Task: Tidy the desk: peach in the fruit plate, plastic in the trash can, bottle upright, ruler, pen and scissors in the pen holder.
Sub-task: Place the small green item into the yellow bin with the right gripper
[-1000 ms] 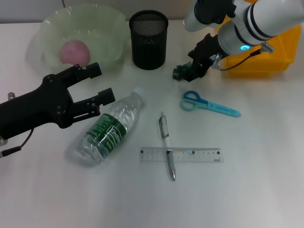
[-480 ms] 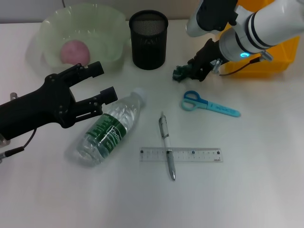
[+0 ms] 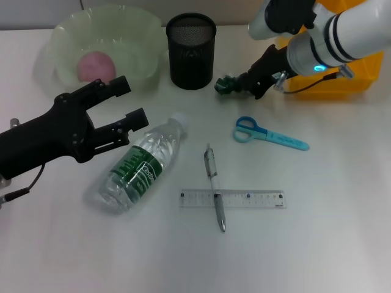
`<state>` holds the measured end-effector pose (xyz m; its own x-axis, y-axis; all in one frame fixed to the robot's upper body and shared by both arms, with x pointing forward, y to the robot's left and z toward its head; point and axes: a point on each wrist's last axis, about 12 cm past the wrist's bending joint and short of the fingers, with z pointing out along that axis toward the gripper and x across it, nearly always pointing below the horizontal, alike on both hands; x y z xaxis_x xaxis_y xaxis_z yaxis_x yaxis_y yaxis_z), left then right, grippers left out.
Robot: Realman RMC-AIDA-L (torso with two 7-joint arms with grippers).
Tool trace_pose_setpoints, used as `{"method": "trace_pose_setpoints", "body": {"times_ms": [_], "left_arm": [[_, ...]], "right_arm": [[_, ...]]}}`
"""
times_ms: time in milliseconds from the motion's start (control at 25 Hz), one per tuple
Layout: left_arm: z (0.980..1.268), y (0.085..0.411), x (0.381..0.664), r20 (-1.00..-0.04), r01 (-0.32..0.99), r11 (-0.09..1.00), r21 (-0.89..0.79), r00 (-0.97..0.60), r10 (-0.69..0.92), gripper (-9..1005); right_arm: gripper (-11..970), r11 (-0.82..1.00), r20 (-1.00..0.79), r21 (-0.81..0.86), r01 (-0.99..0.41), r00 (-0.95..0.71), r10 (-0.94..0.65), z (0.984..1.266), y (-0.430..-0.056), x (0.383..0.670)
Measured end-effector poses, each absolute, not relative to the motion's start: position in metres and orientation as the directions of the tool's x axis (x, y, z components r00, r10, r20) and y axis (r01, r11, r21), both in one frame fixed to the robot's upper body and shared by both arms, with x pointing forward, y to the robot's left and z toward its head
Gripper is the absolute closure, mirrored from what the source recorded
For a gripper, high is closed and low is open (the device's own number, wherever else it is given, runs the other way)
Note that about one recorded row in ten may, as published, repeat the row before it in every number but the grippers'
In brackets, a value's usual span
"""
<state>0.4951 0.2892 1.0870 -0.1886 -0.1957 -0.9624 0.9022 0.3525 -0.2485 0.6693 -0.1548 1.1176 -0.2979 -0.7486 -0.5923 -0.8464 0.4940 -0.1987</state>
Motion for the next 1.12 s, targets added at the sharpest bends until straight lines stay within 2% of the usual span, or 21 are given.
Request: {"method": "trace_pose_setpoints", "body": {"times_ms": [400, 440, 520, 560, 600, 640, 680, 720, 800, 840, 1000, 1120], "left_arm": [[1.088, 0.291, 0.494, -0.963, 0.905, 0.346, -0.246, -0.187, -0.195, 178], [1.088, 0.291, 0.494, -0.963, 0.906, 0.345, -0.246, -0.188, -0.193, 178], [1.088, 0.291, 0.494, -0.963, 0.906, 0.345, -0.246, -0.188, -0.193, 177], [1.088, 0.290, 0.494, -0.964, 0.907, 0.343, -0.245, -0.189, -0.190, 177], [1.088, 0.290, 0.494, -0.964, 0.907, 0.343, -0.245, -0.189, -0.190, 177], [1.088, 0.290, 0.494, -0.964, 0.907, 0.342, -0.244, -0.189, -0.188, 177], [1.088, 0.290, 0.494, -0.964, 0.908, 0.342, -0.244, -0.188, -0.187, 177], [1.087, 0.290, 0.494, -0.964, 0.908, 0.341, -0.243, -0.188, -0.186, 177], [1.087, 0.289, 0.494, -0.965, 0.911, 0.334, -0.241, -0.190, -0.179, 177], [1.086, 0.287, 0.494, -0.966, 0.914, 0.327, -0.240, -0.194, -0.168, 177], [1.083, 0.285, 0.493, -0.970, 0.920, 0.312, -0.238, -0.207, -0.128, 177], [1.081, 0.284, 0.493, -0.972, 0.924, 0.305, -0.233, -0.212, -0.100, 177]], "right_arm": [[960, 0.498, -0.802, -0.046, -0.866, -0.265, -0.535, 1.138, -0.188, 0.639], [960, 0.498, -0.853, -0.016, -0.867, -0.247, -0.459, 1.139, -0.198, 0.629], [960, 0.498, -0.882, -0.003, -0.867, -0.232, -0.410, 1.139, -0.204, 0.622], [961, 0.509, -0.929, 0.021, -0.861, -0.205, -0.309, 1.137, -0.218, 0.610], [961, 0.509, -0.929, 0.021, -0.861, -0.205, -0.309, 1.137, -0.218, 0.610], [961, 0.532, -0.968, 0.031, -0.846, -0.158, -0.196, 1.134, -0.237, 0.598], [961, 0.532, -0.968, 0.031, -0.846, -0.158, -0.196, 1.134, -0.237, 0.598], [961, 0.550, -0.980, 0.039, -0.834, -0.139, -0.141, 1.133, -0.246, 0.593], [960, 0.664, -0.994, 0.105, -0.740, -0.062, 0.088, 1.127, -0.288, 0.578], [960, 0.696, -0.990, 0.129, -0.707, -0.050, 0.132, 1.126, -0.298, 0.576], [960, 0.786, -0.976, 0.188, -0.589, -0.021, 0.218, 1.117, -0.326, 0.571], [960, 0.816, -0.974, 0.195, -0.545, -0.007, 0.228, 1.114, -0.333, 0.571]]}}
